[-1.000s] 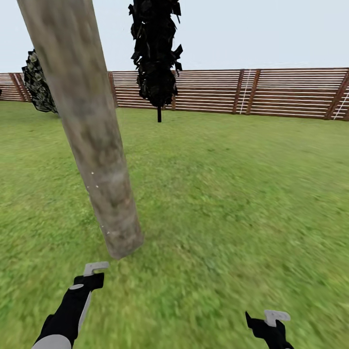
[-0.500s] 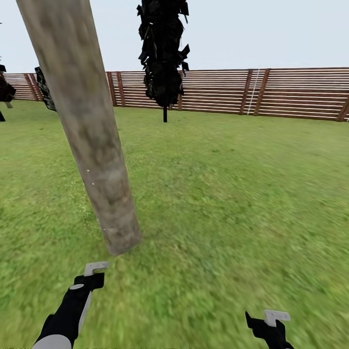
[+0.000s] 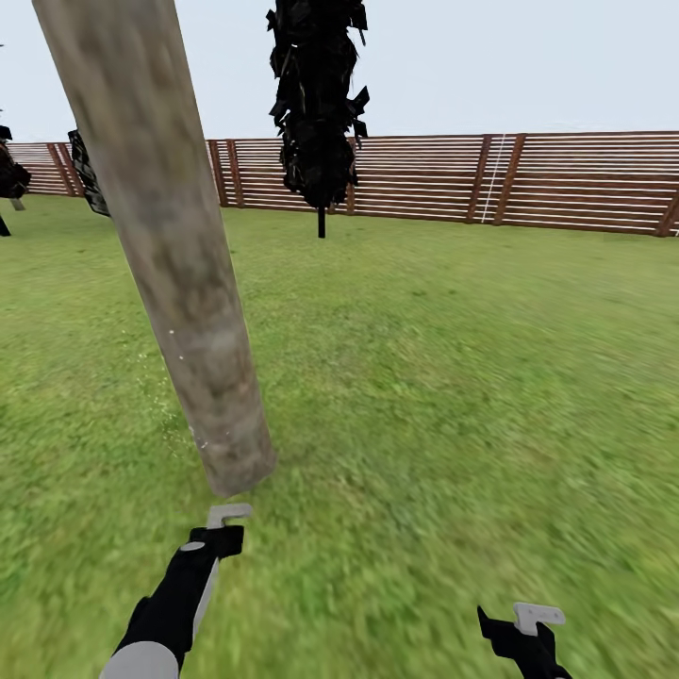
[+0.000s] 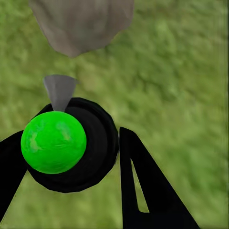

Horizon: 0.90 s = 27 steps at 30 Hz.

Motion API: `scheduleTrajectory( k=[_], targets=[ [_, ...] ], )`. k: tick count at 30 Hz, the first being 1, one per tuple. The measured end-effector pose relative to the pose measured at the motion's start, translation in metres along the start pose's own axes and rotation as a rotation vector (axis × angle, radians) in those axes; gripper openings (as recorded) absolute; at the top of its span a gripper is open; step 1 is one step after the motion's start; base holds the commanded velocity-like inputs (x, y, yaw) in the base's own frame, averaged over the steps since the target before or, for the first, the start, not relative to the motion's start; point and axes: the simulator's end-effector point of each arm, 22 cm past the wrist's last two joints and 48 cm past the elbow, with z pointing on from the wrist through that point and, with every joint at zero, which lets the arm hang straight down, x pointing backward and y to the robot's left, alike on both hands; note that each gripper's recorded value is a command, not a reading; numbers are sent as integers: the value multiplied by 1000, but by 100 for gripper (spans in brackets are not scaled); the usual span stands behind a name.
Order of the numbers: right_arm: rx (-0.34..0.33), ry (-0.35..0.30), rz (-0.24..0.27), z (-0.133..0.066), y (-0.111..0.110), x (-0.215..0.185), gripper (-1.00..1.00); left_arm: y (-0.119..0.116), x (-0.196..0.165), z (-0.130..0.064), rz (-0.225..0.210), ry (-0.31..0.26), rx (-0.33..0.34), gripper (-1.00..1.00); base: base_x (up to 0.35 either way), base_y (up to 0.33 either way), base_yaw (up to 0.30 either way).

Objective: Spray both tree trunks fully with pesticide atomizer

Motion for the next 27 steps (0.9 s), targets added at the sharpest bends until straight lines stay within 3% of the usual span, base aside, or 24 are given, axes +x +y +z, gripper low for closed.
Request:
scheduleTrajectory(
  k=[2,4,5,6,7,9,13,17,21,24,27],
  targets=[
    [0,0,0,0,0,0,100,10,-4,-2,1,3,-17,-100,0,0,0],
    [0,0,0,0,0,0,100,45,-11,-7,-10,12,-71,-100,0,0,0],
    [0,0,0,0,0,0,100,69,-18,-11,-24,6,-108,-100,0,0,0],
    [0,0,1,0,0,0,100,116,-24,-19,-78,1,-173,-100,0,0,0],
    [0,0,0,0,0,0,100,154,-28,-24,-62,-5,-230,-100,0,0,0],
    [0,0,0,0,0,0,100,133,-30,-22,-69,-6,-196,-100,0,0,0],
    [0,0,0,0,0,0,100,56,-45,-22,10,15,-90,-100,0,0,0],
    [0,0,0,0,0,0,100,17,-63,-32,10,6,-44,-100,0,0,0],
    [0,0,0,0,0,0,100,31,-80,-42,1,-16,-73,-100,0,0,0],
    [0,0,0,0,0,0,100,69,-102,-54,-15,-67,-140,-100,0,0,0],
    [0,0,-1,0,0,0,100,107,-104,-59,-46,-74,-195,-100,0,0,0]
  ],
)
